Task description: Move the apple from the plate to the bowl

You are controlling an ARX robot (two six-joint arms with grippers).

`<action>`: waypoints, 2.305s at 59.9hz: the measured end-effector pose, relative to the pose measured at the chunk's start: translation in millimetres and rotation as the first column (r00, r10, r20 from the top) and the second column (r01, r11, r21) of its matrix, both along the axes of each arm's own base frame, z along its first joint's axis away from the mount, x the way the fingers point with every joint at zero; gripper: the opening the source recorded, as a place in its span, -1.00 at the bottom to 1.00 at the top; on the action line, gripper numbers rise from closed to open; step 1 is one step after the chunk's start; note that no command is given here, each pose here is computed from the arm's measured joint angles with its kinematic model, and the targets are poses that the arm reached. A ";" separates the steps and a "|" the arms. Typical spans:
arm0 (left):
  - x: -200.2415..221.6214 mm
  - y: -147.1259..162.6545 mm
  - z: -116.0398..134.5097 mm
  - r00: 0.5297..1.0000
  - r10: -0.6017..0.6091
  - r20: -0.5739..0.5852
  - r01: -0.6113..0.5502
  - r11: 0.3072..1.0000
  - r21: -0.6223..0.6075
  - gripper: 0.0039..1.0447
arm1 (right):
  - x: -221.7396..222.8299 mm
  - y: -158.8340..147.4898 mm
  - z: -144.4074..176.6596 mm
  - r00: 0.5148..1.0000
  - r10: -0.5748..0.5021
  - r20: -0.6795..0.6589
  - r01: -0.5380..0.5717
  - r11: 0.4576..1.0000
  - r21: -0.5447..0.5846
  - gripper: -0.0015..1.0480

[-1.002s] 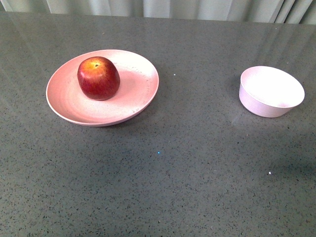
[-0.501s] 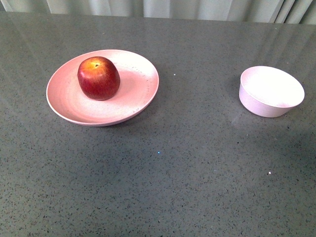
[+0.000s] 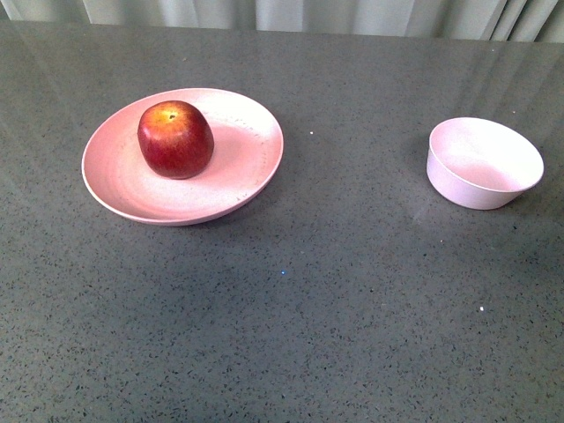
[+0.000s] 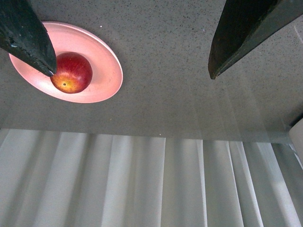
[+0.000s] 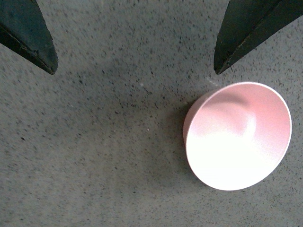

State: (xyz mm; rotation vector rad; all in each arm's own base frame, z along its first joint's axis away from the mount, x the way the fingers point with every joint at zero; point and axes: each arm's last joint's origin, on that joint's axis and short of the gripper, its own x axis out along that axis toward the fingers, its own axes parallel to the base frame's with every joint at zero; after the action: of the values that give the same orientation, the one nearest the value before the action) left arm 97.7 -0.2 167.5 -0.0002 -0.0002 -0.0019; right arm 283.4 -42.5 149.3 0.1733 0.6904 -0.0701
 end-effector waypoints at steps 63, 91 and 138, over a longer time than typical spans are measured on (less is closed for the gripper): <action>0.0 0.0 0.0 1.000 0.000 0.000 0.000 1.000 0.000 0.84 | 82.4 54.2 -51.3 0.981 0.100 -0.168 -0.094 0.995 0.045 -0.70; 0.0 0.0 0.0 1.000 0.000 0.000 0.000 1.000 0.000 0.84 | 97.2 102.2 -34.9 0.973 0.195 -0.122 -0.183 0.978 0.103 -0.97; 0.0 0.0 0.0 1.000 0.000 0.000 0.000 1.000 0.000 0.84 | 106.2 124.5 -47.0 0.962 0.218 -0.166 -0.197 0.971 0.133 -0.16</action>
State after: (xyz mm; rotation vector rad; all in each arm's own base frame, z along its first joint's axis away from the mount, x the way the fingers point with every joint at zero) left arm 97.7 -0.2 167.5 -0.0002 -0.0002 -0.0019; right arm 389.6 81.9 102.3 0.2058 0.8897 0.1579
